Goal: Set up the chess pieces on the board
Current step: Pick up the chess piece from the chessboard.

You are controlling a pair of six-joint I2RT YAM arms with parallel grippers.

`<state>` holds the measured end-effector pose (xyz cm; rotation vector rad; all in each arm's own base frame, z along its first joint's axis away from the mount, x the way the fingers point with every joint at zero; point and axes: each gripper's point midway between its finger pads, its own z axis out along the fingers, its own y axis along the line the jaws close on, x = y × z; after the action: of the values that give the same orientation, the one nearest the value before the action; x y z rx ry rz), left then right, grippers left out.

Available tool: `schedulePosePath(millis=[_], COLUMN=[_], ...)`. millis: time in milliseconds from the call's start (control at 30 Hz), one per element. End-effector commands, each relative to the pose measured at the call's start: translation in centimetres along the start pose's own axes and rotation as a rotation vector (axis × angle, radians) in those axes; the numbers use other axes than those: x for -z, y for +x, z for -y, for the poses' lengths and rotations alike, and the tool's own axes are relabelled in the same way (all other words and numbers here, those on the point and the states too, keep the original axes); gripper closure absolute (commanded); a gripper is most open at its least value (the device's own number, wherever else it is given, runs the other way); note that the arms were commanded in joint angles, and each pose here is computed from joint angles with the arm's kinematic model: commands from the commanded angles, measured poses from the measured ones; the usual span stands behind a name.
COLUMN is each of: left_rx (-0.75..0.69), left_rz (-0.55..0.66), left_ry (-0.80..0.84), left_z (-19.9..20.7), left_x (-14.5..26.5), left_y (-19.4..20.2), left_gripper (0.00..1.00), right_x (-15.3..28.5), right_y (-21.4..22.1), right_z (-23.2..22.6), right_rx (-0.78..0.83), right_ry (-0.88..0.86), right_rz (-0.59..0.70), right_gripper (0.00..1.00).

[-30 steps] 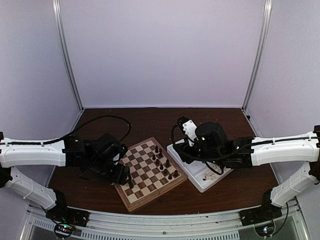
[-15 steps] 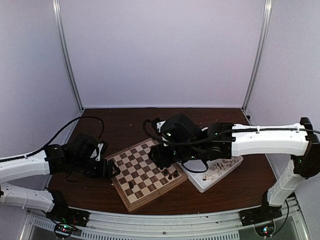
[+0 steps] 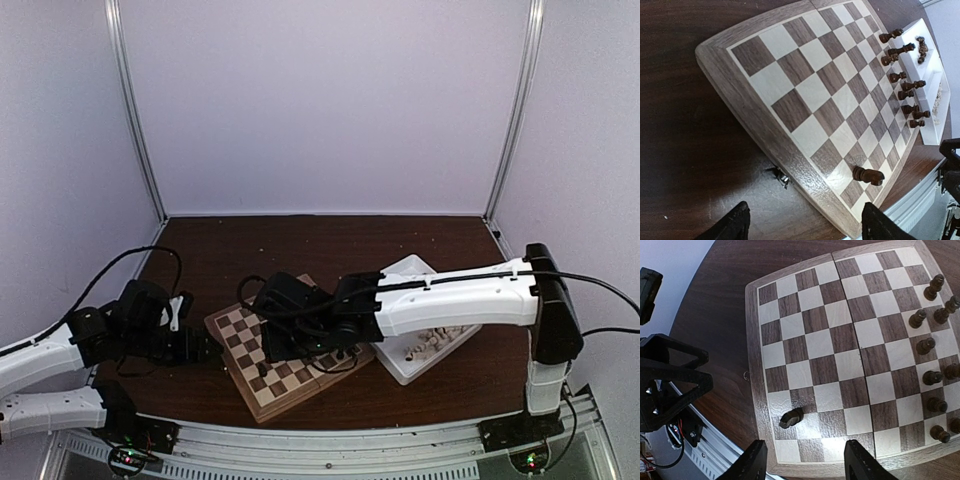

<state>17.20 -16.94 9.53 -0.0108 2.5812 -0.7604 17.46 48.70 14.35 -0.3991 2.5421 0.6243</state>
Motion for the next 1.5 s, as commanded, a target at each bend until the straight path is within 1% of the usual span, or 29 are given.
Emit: schedulePosePath(millis=[0, 200, 433, 800, 1033, 1367, 1467], left_rx=[-0.010, -0.025, -0.038, -0.040, -0.044, -0.038, -0.039], left_rz=[0.017, 0.004, -0.007, -0.029, -0.028, -0.033, -0.032], left_ry=[-0.009, -0.014, -0.014, 0.007, 0.010, 0.019, 0.019], left_z=[-0.6, -0.8, -0.8, -0.6, -0.6, -0.5, -0.5], left_x=[0.6, 0.6, 0.4, -0.1, 0.1, 0.0, 0.1], left_y=[0.1, 0.5, 0.6, 1.0, 1.1, 1.3, 1.3], left_gripper=[0.22, 0.21, 0.21, 0.20, 0.20, 0.20, 0.20], right_x=[-0.8, -2.9, -4.7, -6.1, -6.7, -7.2, -7.2], right_y=[0.5, 1.4, 2.5, 2.7, 3.1, 3.6, 3.5], right_z=[-1.0, -1.9, -1.8, -1.7, -1.4, -0.9, -1.0], right_rx=[-0.073, -0.109, -0.137, -0.138, -0.136, -0.137, -0.141], right_ry=[0.015, -0.002, 0.036, 0.069, 0.081, 0.101, 0.097], right_rz=[-0.007, -0.043, -0.085, -0.091, -0.094, -0.109, -0.107], right_gripper=[0.44, 0.45, 0.48, 0.51, 0.57, 0.60, 0.63])
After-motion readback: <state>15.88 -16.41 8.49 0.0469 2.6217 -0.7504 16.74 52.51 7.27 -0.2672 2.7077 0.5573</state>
